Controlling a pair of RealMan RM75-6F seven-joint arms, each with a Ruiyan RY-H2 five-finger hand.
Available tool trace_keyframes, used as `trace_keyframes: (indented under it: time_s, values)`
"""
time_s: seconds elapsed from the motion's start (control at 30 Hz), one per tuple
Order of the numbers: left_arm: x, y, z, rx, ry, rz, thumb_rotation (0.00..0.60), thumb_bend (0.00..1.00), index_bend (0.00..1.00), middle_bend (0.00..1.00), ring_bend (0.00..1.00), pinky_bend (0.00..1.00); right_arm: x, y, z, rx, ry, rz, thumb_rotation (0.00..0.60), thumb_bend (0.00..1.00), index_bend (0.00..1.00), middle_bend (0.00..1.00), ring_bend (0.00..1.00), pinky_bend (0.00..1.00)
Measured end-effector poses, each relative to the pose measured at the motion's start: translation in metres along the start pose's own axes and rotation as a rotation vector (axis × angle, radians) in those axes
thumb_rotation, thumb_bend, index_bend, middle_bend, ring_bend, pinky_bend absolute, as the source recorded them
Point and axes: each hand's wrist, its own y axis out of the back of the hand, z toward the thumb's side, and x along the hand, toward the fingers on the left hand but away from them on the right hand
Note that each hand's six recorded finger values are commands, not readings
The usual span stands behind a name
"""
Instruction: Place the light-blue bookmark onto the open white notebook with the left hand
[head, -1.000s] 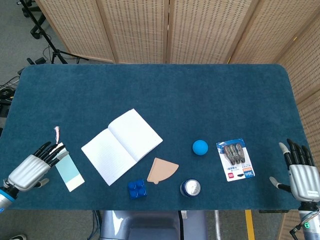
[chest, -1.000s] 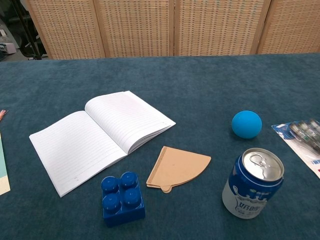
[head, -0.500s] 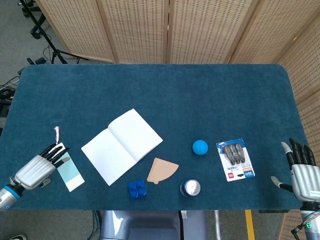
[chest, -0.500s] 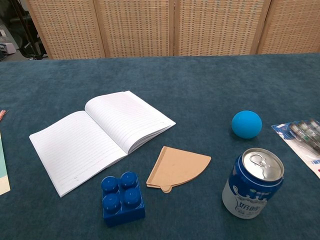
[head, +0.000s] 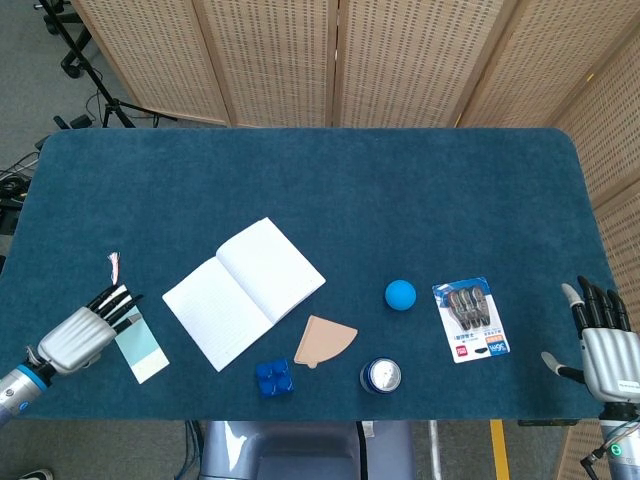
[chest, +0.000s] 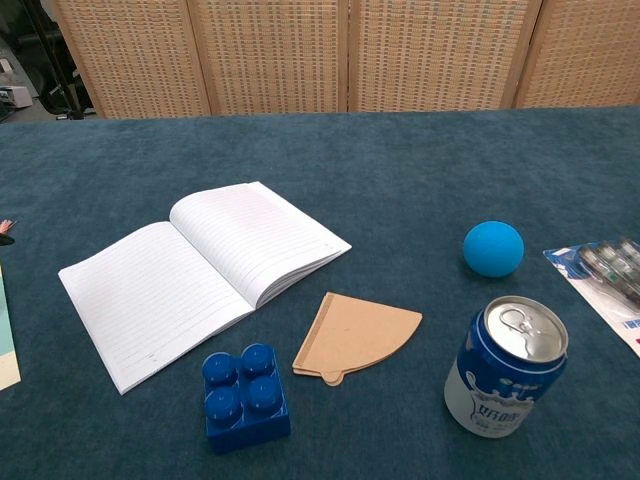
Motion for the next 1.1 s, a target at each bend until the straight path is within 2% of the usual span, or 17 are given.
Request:
trace_keyframes:
  time_s: [0.4, 1.1]
  values:
    - [0.018, 0.000, 0.010, 0.026, -0.090, 0.025, 0.600, 0.17, 0.23, 0.00, 0.00, 0.00, -0.001, 0.001, -0.002, -0.002, -0.010, -0.005, 0.600, 0.16, 0.00, 0.00, 0.00, 0.00]
    - [0.016, -0.011, 0.010, 0.026, -0.114, -0.006, 0.600, 0.17, 0.24, 0.00, 0.00, 0.00, -0.001, 0.001, -0.002, 0.001, -0.013, -0.008, 0.600, 0.16, 0.00, 0.00, 0.00, 0.00]
